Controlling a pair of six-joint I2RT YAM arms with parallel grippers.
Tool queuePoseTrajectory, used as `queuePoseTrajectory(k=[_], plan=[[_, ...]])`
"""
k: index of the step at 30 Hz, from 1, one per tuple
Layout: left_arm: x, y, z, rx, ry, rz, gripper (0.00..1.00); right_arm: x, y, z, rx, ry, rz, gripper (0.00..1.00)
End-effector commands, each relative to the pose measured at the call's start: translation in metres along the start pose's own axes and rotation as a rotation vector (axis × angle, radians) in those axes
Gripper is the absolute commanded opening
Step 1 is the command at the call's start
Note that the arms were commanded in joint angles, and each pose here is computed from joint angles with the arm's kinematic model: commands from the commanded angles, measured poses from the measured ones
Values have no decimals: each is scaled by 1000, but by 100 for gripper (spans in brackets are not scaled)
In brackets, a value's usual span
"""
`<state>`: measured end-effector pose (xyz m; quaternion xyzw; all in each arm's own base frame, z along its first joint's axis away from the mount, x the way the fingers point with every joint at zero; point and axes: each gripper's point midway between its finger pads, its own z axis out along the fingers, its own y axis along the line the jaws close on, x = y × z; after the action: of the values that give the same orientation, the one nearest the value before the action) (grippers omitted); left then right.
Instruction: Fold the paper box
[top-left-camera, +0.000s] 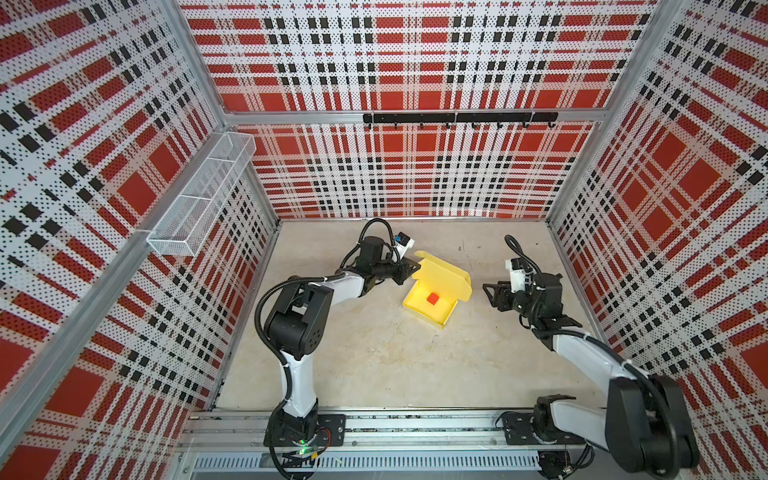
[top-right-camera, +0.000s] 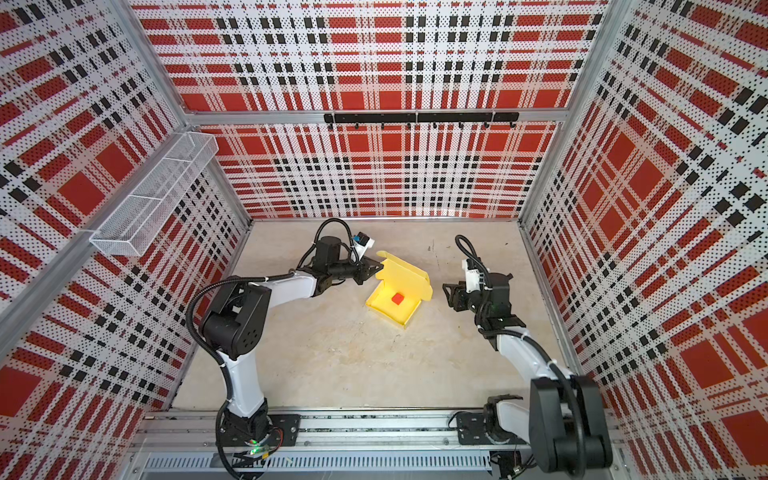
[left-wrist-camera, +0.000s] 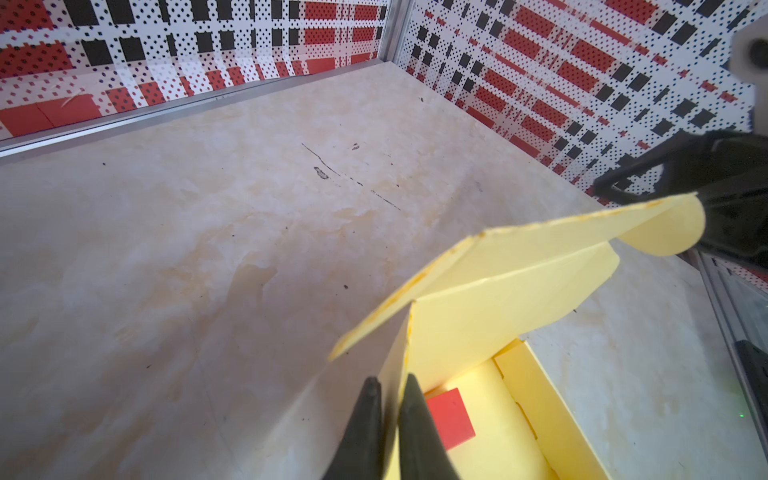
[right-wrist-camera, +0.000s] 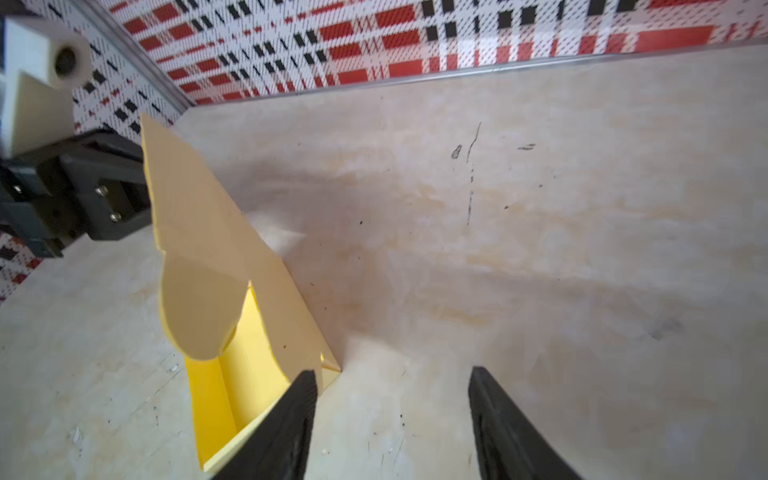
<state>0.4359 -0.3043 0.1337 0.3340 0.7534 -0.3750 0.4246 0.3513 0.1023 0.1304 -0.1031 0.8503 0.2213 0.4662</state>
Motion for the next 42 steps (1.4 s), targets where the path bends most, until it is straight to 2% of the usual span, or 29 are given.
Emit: queuePoseTrajectory(k=[1,4,10,13,18,22,29,34,42], plan=[[-14,-5,-2,9,-37,31,14,-29,37,4,-127,-94,-167,62],[-12,-7,-2,15,-33,41,14,-26,53,9,-182,-75,-211,62],[-16,-9,-3,19,-41,45,14,-24,59,7,-213,-71,-170,62],[-14,-7,-1,18,-38,38,14,-27,46,2,-138,-79,-158,61],[-12,-8,-3,20,-34,43,14,-43,10,-5,13,-130,-50,59],[-9,1,-3,5,-32,14,14,-35,-3,7,60,-66,-16,58],[-12,1,-4,4,-41,19,13,-15,15,26,-33,55,-19,57],[-12,-2,-3,11,-40,28,12,-5,44,29,-145,74,-37,57],[-12,-5,-2,12,-41,30,11,9,72,24,-237,65,-40,57]])
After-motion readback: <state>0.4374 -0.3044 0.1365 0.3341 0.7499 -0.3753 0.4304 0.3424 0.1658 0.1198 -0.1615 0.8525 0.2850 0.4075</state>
